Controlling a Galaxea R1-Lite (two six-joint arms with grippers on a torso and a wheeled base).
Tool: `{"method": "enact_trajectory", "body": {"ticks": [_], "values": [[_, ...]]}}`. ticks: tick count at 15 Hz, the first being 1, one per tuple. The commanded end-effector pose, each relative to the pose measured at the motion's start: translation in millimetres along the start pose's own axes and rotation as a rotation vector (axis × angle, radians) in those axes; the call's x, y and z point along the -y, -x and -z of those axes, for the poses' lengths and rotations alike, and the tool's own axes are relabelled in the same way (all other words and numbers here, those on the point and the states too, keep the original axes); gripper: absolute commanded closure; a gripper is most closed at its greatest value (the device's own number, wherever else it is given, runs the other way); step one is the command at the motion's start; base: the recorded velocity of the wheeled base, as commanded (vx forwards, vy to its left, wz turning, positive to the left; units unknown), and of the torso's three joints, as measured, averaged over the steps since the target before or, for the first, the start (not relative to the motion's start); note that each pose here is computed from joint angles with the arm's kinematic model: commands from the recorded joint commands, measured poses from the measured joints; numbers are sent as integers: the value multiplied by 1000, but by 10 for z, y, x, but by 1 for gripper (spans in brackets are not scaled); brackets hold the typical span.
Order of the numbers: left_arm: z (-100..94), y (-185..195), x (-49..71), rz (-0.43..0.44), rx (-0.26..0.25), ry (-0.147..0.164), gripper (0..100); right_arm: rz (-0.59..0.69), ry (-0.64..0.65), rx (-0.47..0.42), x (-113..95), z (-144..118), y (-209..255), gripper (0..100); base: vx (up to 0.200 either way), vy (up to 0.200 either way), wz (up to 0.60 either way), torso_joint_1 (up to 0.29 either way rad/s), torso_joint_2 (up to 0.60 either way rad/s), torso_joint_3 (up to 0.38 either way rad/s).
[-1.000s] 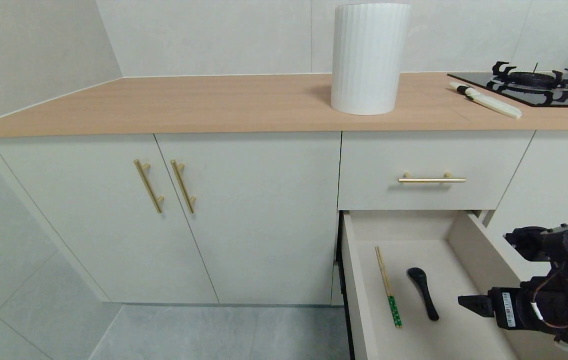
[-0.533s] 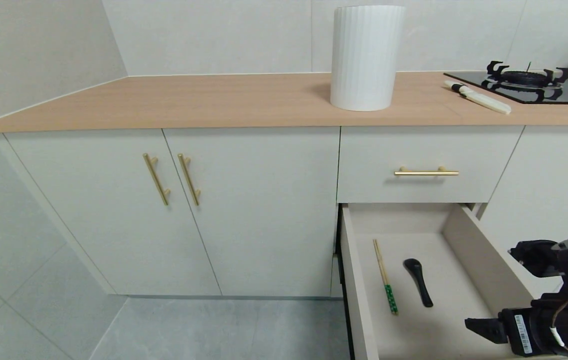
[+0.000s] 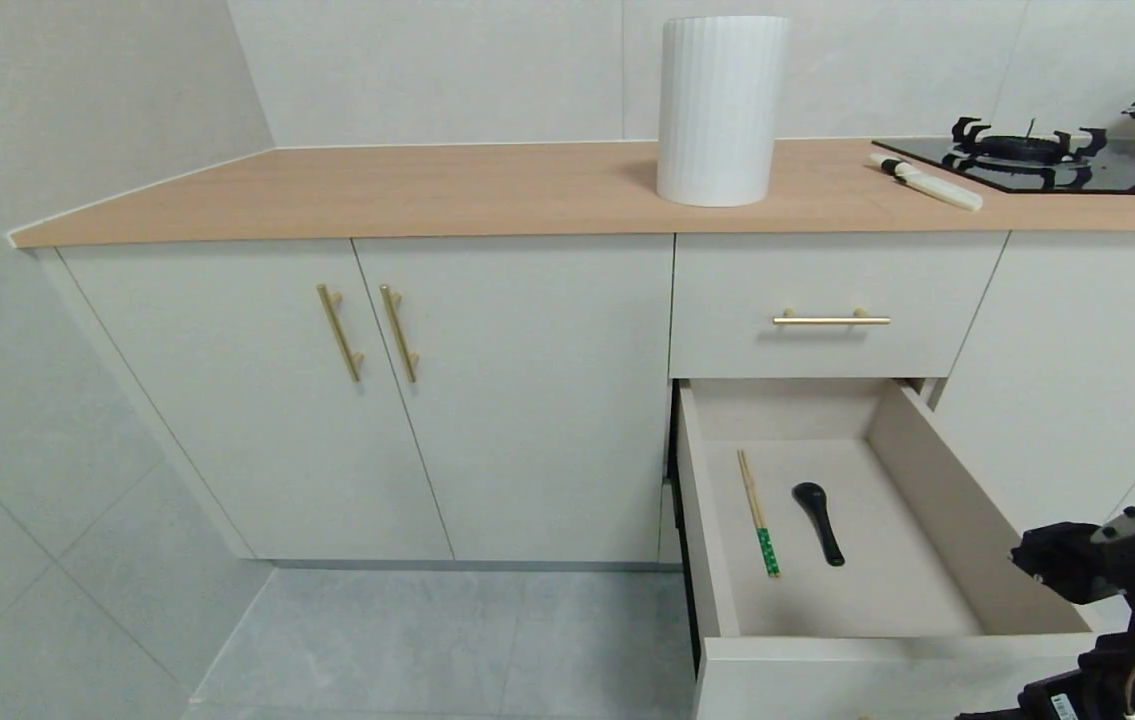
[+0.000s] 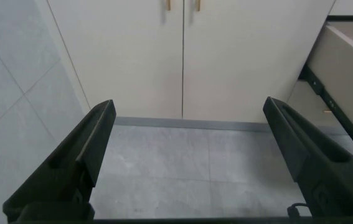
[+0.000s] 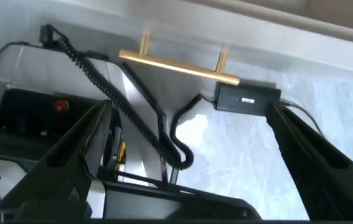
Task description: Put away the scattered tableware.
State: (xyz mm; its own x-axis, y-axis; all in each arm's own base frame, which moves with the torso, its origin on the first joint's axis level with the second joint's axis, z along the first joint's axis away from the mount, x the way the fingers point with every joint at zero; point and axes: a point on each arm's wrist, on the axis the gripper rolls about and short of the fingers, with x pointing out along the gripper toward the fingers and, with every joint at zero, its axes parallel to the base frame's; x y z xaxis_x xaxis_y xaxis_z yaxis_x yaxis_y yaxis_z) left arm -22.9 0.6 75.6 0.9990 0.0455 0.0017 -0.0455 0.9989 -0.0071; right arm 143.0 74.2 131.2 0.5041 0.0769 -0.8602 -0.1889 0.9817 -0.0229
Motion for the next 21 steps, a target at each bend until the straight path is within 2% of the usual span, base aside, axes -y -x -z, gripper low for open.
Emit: {"method": "enact_trajectory", "body": {"ticks": [1, 4, 8, 13, 18, 21], "values": [[0, 0, 0, 0, 0, 1, 0, 12, 17, -70, -63, -18, -165, 0, 0, 0, 0, 0, 0, 0], [0, 0, 0, 0, 0, 1, 0, 32, -42, -100, -141, -93, -468, 0, 0, 0, 0, 0, 0, 0], [0, 0, 0, 0, 0, 1, 0, 20, -83, -1, -169, -161, -571, 0, 0, 0, 0, 0, 0, 0], [0, 0, 0, 0, 0, 1, 0, 46, -94, 33, -186, -248, -715, 0, 0, 0, 0, 0, 0, 0], [0, 0, 0, -2, 0, 1, 0, 65, -115, 139, -84, -558, -946, 0, 0, 0, 0, 0, 0, 0], [0, 0, 0, -2, 0, 1, 0, 75, -141, 208, -40, -886, -1070, 0, 0, 0, 0, 0, 0, 0]]}}
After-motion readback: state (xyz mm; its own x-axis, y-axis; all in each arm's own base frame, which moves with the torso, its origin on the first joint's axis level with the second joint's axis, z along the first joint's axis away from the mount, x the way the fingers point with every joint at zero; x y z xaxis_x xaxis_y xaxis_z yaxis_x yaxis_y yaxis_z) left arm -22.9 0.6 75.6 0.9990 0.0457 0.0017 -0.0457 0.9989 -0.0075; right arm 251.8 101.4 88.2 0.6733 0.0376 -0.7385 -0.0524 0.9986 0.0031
